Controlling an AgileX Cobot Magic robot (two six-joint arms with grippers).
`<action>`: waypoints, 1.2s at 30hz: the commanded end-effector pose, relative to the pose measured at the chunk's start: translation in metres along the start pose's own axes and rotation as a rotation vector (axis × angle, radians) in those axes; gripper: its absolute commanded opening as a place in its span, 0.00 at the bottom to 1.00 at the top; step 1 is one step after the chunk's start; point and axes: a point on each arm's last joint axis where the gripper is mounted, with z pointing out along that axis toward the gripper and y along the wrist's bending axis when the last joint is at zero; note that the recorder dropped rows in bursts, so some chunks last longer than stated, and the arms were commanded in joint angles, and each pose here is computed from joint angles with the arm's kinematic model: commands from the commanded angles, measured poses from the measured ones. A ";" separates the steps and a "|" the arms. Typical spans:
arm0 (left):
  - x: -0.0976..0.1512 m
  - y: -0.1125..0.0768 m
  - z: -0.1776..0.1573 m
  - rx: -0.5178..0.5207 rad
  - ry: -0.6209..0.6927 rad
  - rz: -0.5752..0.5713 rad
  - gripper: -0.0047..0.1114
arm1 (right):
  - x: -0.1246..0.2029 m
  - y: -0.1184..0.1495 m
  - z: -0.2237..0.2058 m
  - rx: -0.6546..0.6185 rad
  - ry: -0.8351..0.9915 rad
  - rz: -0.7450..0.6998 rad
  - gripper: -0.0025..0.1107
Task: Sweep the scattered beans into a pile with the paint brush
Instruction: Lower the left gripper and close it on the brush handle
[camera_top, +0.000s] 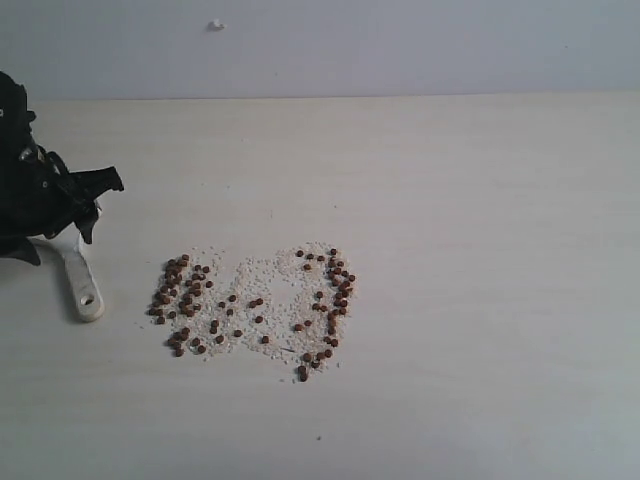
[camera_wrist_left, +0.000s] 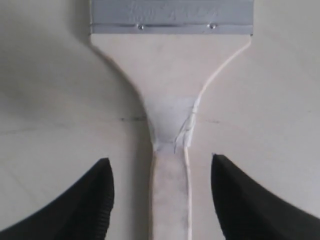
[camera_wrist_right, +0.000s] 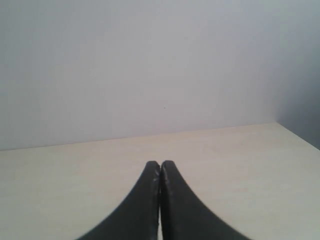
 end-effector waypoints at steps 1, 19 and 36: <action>-0.009 -0.009 0.002 -0.005 0.044 0.014 0.52 | 0.000 0.000 0.000 0.006 -0.018 -0.004 0.02; -0.017 0.000 0.010 0.006 0.133 0.022 0.52 | 0.000 0.000 0.000 0.004 -0.017 -0.004 0.02; -0.012 -0.002 0.048 -0.010 0.166 0.022 0.26 | 0.000 0.000 0.000 0.004 -0.017 -0.004 0.02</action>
